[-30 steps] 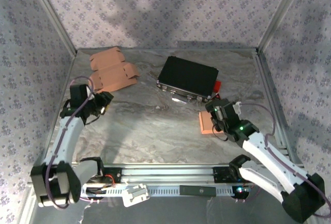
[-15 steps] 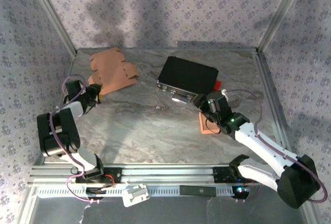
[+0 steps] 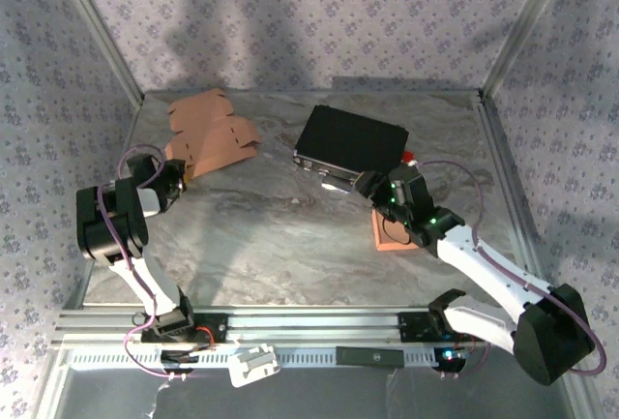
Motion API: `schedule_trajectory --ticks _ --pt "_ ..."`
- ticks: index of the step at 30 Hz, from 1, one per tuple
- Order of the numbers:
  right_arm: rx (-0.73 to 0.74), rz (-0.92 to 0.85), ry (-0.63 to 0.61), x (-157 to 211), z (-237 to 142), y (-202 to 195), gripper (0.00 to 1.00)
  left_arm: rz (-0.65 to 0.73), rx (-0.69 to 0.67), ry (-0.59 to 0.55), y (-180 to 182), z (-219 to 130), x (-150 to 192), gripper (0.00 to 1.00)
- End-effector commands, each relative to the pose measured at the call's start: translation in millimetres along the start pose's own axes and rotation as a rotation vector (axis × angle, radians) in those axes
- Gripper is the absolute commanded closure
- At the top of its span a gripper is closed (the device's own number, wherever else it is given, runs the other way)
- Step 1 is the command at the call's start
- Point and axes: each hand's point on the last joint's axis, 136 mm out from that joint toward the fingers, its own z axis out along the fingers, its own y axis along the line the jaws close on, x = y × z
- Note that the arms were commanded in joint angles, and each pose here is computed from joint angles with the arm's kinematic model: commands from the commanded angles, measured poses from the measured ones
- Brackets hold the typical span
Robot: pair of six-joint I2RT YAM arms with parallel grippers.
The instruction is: Fold the paper box
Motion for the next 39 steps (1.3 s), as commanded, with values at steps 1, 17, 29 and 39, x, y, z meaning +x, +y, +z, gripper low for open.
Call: schedule_trajectory --ticks 1,17,29,39 --pt "-0.02 -0.015 0.004 0 -3 -1 0.32 0.027 0.053 -0.041 -13 5 -13 0.64" --pt "-0.011 -0.013 0.018 2 6 -5 0.34 0.04 0.146 -0.05 -35 19 -24 0.68" --pt "-0.006 -0.008 0.029 4 12 -6 0.34 0.023 0.139 -0.065 -41 24 -32 0.66" --pt "0.001 -0.004 0.024 2 13 -8 0.35 0.025 0.125 -0.054 -37 35 -34 0.72"
